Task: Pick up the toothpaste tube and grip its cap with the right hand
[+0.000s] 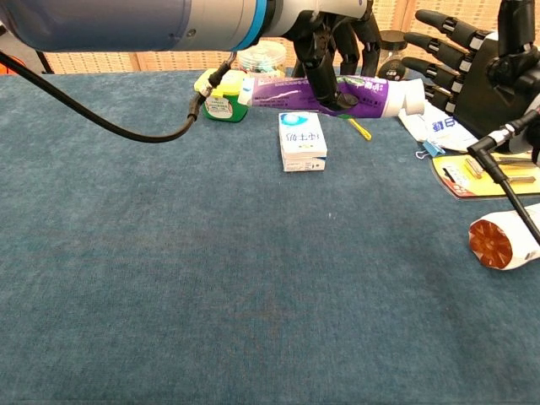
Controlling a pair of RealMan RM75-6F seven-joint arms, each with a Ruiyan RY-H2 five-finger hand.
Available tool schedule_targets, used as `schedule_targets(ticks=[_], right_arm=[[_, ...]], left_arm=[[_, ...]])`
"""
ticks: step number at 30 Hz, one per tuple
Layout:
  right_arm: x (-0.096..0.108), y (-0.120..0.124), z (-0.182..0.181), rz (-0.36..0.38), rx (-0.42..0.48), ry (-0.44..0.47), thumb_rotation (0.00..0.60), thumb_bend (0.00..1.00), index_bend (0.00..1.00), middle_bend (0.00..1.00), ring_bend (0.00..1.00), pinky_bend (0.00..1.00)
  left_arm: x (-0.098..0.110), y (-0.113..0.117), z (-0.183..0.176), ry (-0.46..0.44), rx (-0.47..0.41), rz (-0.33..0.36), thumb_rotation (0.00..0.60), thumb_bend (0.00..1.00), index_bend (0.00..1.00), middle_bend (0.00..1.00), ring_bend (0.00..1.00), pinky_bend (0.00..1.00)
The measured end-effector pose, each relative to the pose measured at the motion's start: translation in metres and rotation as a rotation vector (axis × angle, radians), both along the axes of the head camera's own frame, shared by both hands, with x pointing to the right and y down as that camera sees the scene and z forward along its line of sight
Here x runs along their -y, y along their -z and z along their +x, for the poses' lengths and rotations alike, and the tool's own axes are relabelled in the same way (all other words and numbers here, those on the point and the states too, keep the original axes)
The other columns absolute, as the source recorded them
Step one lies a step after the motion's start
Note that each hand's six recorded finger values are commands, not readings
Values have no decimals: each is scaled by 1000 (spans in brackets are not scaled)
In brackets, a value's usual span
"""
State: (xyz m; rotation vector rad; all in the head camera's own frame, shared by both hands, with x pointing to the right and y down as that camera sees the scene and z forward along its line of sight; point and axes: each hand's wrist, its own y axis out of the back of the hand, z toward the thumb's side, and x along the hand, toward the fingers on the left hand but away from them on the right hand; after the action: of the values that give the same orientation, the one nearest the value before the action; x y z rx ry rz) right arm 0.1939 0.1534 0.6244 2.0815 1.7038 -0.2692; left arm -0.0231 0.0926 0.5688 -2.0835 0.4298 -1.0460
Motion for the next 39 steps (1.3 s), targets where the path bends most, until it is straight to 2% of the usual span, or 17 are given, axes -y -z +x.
schedule_targets(ticks=[7, 21, 30, 39], right_arm=[[3, -1, -2, 13, -28, -14, 114, 0, 0, 0, 0, 0], [6, -1, -13, 16, -29, -25, 115, 0, 0, 0, 0, 0], [10, -5, -34, 14, -24, 0, 116, 0, 0, 0, 0, 0], [13, -13, -40, 2, -28, -10, 118, 0, 0, 0, 0, 0]], left_arm=[[-2, 1, 8, 11, 5, 9, 600, 1000, 590, 549, 526, 536], [-3, -2, 19, 55, 17, 22, 600, 1000, 589, 549, 526, 537], [0, -4, 13, 66, 35, 27, 600, 1000, 590, 549, 526, 537], [2, -3, 8, 73, 29, 30, 600, 1000, 590, 549, 526, 537]])
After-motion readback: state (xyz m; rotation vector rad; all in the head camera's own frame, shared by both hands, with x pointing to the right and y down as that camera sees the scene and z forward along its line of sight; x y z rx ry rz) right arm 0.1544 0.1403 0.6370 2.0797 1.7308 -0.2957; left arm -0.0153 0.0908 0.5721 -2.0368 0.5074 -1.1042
